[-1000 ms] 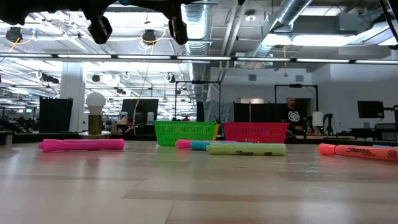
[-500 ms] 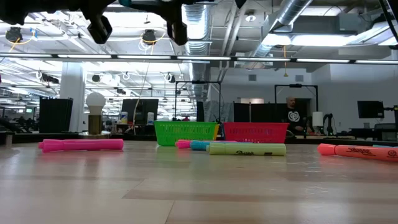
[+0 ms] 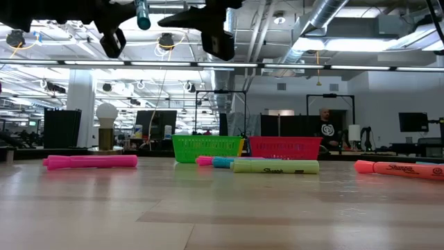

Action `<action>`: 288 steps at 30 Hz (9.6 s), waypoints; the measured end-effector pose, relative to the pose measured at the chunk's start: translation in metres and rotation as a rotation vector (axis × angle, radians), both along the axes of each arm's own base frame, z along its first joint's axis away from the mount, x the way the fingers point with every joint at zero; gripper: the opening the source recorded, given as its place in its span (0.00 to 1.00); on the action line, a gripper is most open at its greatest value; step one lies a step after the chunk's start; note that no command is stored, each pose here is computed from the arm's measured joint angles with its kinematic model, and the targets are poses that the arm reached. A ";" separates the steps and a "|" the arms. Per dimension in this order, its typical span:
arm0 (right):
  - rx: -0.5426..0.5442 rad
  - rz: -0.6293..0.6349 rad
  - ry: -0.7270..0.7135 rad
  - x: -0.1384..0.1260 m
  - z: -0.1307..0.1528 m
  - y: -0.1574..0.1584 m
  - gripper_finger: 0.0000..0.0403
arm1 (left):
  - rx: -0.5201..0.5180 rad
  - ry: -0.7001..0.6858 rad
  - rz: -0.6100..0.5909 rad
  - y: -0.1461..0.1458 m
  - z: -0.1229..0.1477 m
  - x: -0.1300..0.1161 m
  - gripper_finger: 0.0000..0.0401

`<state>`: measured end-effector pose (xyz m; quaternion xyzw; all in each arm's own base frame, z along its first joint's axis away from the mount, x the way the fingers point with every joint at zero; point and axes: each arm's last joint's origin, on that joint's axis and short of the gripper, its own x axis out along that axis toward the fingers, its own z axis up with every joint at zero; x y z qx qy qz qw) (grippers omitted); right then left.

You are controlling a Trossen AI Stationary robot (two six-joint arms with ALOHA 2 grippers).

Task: Pick & Place Markers
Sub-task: Put the large light blue marker pen into the yellow bin, then adjust the green and yellow bins

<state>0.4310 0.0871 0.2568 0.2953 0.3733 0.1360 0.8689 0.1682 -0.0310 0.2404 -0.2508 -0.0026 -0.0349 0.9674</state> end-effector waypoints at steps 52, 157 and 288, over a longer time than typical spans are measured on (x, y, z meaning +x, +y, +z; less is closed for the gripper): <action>-0.339 -0.083 -0.392 -0.206 0.030 -0.042 0.31 | 0.385 0.585 0.075 0.178 0.035 0.163 0.17; -0.083 -0.452 -0.580 -0.303 -0.055 -0.086 0.31 | 0.503 1.043 -0.064 0.263 -0.076 0.201 0.20; -0.035 -0.469 -0.589 -0.303 -0.053 -0.086 0.31 | -0.095 0.815 0.636 0.201 -0.085 0.058 0.37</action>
